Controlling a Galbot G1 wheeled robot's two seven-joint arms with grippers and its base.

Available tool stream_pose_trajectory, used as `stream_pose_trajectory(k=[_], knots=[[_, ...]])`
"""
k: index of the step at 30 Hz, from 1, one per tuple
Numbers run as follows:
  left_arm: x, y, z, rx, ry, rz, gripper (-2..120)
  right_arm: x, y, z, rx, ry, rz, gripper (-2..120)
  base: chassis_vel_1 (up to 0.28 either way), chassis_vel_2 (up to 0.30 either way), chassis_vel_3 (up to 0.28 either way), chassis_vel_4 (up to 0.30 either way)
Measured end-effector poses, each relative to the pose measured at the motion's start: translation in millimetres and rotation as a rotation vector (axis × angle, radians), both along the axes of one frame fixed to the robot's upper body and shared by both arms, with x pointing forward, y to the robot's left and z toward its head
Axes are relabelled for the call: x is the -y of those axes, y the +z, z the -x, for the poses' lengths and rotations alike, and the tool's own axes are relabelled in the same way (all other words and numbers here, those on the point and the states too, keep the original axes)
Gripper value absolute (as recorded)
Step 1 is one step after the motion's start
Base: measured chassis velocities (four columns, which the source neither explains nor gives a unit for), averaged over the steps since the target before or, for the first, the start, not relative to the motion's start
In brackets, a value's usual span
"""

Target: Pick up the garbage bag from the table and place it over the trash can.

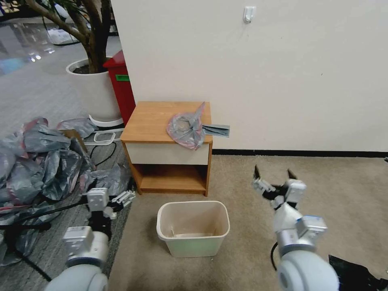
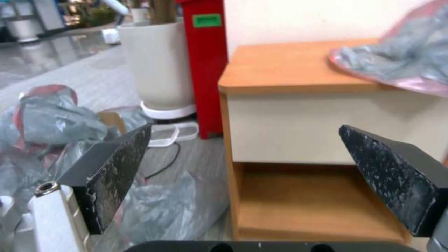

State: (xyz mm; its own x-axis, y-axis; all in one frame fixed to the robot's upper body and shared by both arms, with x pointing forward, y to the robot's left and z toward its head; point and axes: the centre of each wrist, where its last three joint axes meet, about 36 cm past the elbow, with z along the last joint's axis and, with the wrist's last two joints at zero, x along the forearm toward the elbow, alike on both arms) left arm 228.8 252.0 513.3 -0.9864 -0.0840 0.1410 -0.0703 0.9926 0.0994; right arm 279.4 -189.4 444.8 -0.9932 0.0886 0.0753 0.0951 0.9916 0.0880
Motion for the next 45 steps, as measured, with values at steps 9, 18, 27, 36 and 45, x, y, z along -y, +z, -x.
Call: stream_pose_trajectory(k=[9, 18, 27, 36, 45], knots=[[-3, 4, 3, -0.015, -0.034, 0.017, 100, -1, 3, -15, 0.03, 0.048, -0.187, 100, 0.0, 0.0, 0.0, 0.0], [-4, 2, 4, -0.022, -0.043, 0.03, 100, -16, 13, -91, 0.02, 0.155, -0.792, 100, 0.0, 0.0, 0.0, 0.0], [-7, 0, 7, -0.034, -0.038, 0.03, 100, -37, 14, -162, -0.099, 0.166, -1.109, 100, 0.0, 0.0, 0.0, 0.0], [-6, -2, 9, -0.044, -0.039, 0.036, 100, -53, 22, -219, -0.095, 0.173, -1.209, 100, 0.0, 0.0, 0.0, 0.0], [-6, -2, 9, -0.038, -0.038, 0.037, 100, -62, 22, -257, -0.09, 0.139, -1.216, 100, 0.0, 0.0, 0.0, 0.0]])
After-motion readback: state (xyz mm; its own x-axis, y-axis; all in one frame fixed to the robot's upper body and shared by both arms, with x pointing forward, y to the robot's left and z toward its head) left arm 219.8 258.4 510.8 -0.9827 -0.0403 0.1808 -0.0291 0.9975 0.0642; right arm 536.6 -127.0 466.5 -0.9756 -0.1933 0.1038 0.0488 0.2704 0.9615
